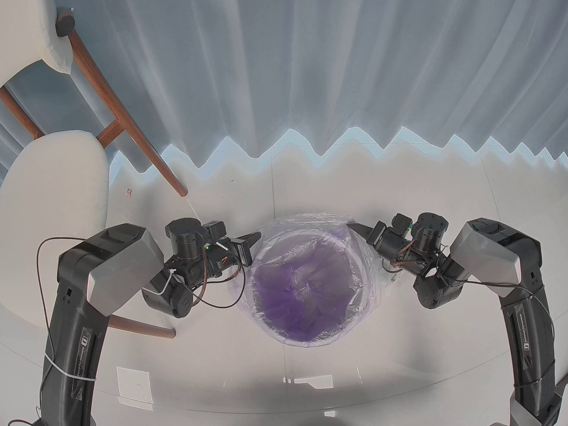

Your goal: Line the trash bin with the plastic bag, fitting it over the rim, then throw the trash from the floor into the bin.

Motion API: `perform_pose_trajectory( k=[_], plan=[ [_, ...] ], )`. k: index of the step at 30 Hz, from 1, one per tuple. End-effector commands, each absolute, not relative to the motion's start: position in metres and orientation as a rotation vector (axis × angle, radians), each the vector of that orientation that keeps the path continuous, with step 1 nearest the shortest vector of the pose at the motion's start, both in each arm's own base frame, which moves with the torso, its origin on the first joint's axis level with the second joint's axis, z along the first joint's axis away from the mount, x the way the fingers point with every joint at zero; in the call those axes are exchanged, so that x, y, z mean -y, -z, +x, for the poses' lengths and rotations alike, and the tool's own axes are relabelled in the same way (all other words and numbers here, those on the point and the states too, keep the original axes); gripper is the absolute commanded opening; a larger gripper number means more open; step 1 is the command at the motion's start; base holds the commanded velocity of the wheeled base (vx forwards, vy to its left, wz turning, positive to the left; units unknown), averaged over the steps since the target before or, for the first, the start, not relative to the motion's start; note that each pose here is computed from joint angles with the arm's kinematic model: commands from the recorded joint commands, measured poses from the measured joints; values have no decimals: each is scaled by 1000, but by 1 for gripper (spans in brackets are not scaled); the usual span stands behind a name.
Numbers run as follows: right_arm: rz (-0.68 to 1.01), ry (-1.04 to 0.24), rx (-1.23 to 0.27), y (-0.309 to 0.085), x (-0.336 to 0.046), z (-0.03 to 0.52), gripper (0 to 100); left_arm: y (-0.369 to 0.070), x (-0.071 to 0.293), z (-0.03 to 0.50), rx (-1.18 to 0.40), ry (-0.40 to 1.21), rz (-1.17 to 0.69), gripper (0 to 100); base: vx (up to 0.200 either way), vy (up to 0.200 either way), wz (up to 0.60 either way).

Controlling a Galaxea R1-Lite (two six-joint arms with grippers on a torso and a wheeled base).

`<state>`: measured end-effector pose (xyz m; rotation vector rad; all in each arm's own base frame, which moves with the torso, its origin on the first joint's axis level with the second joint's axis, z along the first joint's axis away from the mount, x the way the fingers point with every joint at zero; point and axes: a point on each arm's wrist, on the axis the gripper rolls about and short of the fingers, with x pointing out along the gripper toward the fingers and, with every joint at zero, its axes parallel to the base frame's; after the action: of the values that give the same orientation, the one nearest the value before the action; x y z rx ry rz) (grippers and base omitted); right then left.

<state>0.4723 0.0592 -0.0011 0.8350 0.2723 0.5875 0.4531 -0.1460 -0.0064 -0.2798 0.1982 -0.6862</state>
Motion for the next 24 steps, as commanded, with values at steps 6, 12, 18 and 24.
perform_pose_trajectory(
  k=[6,12,18,24],
  plan=[
    [859,-560,-294,13,-55,476,0,23,143,454,-246,676,-303,0,0,0,0],
    [860,-560,-299,16,-56,476,0,21,141,455,-265,672,-376,0,0,0,0],
    [867,-549,-322,25,-56,475,0,27,135,457,-295,673,-423,0,0,0,0],
    [870,-535,-341,32,-54,475,0,43,134,456,-328,675,-427,0,0,0,0]
  ],
)
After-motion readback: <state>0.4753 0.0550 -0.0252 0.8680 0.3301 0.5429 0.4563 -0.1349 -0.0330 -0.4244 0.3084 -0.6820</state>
